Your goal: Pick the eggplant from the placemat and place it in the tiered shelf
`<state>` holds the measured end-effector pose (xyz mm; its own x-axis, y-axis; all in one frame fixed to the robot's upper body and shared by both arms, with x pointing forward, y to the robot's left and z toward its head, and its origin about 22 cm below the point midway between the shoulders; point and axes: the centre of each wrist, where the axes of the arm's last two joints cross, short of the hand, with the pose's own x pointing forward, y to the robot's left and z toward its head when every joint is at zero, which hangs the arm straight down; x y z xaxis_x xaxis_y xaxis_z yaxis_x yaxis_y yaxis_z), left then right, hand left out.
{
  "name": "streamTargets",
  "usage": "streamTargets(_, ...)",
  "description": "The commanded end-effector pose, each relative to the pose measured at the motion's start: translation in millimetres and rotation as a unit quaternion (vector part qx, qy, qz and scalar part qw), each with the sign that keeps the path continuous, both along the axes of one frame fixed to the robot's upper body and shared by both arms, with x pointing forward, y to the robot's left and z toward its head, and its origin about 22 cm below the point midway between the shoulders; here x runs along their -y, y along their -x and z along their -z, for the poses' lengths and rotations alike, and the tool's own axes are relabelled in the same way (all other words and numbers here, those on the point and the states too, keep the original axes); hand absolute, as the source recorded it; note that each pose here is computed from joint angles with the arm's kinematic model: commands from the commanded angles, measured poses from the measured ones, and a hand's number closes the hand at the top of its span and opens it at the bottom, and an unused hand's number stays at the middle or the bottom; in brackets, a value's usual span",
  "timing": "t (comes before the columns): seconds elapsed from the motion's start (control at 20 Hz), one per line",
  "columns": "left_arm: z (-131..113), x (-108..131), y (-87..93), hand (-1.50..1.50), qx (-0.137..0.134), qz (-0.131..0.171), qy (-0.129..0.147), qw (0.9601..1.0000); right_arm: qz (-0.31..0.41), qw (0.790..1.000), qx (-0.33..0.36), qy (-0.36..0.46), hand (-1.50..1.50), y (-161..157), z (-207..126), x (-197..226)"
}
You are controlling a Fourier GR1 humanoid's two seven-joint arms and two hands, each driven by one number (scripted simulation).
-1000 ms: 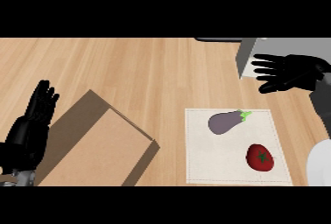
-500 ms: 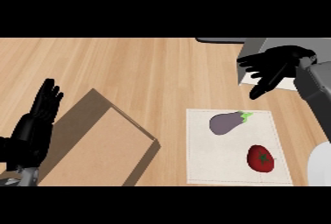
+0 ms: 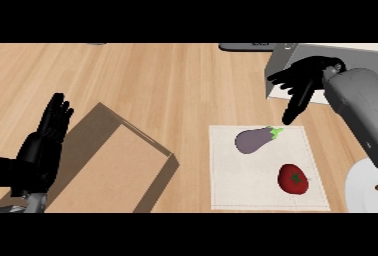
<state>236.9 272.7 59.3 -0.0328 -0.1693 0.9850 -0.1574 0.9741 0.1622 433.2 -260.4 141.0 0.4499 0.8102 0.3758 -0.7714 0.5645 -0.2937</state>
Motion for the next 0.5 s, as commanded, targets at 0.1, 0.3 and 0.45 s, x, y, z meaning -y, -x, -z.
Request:
streamTargets(0.1,-2,5,-10.9,0.00,0.004,-0.003,0.022,0.9997,-0.043,0.995,-0.063,0.062,-1.50,1,33,-27)
streamTargets(0.3,3,2,-10.7,0.00,0.001,-0.006,0.022,0.9997,-0.038,0.996,-0.061,0.049,-1.50,2,41,-20)
streamTargets(0.45,1,2,-14.4,0.00,0.000,-0.008,0.024,0.9997,-0.045,0.996,-0.064,0.044,-1.50,12,69,-34)
